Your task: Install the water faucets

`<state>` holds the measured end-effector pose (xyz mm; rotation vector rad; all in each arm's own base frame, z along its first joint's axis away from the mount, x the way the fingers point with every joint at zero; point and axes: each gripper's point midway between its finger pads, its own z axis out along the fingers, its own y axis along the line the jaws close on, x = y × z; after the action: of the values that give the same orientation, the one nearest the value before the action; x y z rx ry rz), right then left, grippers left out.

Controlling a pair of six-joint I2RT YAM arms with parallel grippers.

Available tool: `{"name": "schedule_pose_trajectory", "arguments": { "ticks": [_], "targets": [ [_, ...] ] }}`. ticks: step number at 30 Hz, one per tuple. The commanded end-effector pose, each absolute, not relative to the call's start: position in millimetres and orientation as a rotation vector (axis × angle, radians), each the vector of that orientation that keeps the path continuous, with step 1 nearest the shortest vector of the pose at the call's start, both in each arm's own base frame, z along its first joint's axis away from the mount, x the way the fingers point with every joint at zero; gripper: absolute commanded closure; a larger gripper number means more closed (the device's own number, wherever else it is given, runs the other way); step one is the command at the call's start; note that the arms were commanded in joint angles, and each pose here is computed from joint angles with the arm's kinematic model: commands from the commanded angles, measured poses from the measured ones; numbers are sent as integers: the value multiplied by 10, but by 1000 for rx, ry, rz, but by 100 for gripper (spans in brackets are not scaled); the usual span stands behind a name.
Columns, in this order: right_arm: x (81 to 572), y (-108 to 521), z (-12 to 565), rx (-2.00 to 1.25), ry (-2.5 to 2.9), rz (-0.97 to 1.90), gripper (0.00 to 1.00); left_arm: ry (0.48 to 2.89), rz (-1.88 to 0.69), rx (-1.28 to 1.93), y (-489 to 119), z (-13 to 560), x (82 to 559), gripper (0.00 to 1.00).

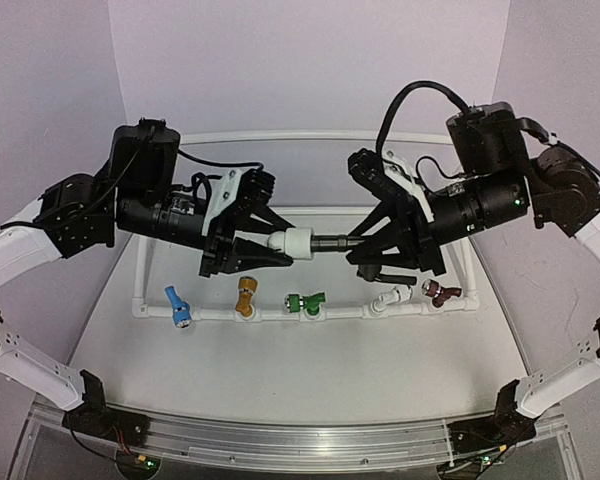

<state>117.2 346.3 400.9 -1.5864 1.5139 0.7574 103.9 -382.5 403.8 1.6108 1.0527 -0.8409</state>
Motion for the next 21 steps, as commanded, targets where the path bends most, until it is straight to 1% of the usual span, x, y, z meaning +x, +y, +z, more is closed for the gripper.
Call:
{"name": "schedule_pose_trajectory", "arguments": {
  "ticks": [1, 5, 11, 21],
  "targets": [
    [1120, 3844, 4475, -1496, 1374, 1009, 100, 946, -581, 1616, -4087, 3944, 1108, 100],
    [1257, 3846, 4445, -1451, 1473, 1117, 100, 897, -438, 1612, -4134, 3877, 1126, 100],
    [1449, 3808, 4331, -1387, 1606, 1241, 100, 803, -307, 1501, -4070, 4069, 1169, 100],
    [1825, 3748, 4264, -1224, 1797, 1409, 100, 638, 54, 1390, -4083, 4065, 1279, 100]
  ]
}}
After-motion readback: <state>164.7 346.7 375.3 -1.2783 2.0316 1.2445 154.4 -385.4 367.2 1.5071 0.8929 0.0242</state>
